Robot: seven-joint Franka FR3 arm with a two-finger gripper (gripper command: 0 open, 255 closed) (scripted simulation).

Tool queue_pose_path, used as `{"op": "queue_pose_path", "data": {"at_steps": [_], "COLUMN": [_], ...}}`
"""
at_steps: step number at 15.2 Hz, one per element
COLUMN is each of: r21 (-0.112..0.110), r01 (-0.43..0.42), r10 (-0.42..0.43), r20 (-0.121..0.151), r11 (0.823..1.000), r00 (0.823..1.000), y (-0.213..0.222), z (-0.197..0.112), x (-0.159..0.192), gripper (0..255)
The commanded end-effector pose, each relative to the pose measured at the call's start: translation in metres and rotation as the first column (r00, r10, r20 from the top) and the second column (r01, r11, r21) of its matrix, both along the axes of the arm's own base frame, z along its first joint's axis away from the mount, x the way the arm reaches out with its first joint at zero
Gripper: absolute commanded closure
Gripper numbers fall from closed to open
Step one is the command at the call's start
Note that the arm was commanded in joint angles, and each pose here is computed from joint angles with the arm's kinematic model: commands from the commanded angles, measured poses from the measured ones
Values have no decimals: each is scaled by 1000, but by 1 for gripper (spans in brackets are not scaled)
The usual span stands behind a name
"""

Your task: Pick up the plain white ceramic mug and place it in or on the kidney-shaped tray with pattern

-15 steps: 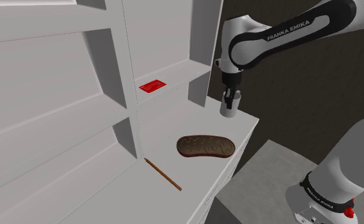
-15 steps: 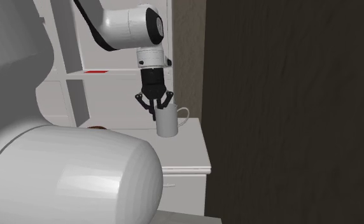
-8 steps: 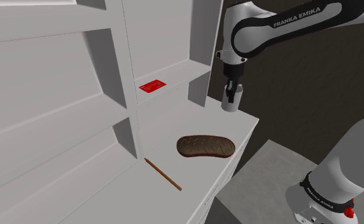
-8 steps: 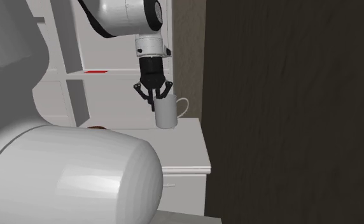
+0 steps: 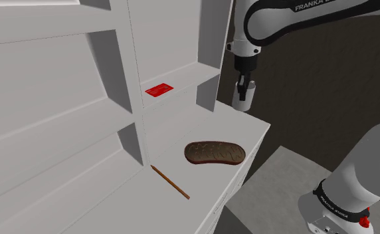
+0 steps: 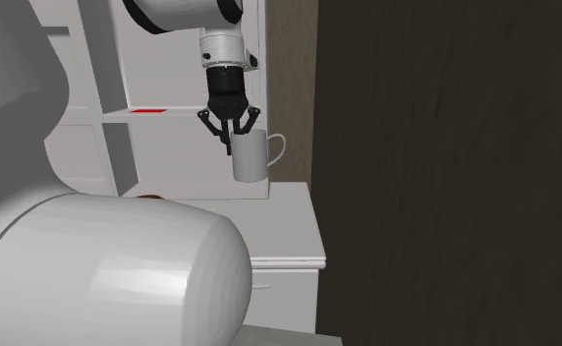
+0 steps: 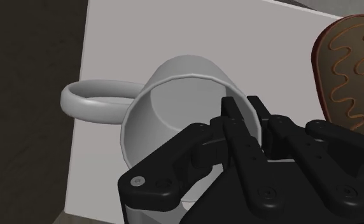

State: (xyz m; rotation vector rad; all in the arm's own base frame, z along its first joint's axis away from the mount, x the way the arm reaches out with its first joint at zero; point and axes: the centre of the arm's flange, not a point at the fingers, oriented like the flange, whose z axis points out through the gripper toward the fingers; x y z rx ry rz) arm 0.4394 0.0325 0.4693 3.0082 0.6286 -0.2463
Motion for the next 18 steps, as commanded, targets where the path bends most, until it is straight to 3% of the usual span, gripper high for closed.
{"op": "queue_pose_path", "data": {"at_steps": [1,14,18], "r21": [0,0,0], "r01": [0,0,0], "r10": [0,0,0], "r20": [-1,-1,-1], "r11": [1000,1000,1000], "r00": [1000,1000,1000], "y": [24,187,194], "z": [3,22,8], "x": [-7,-58,-61], "gripper": [255,255,255]}}
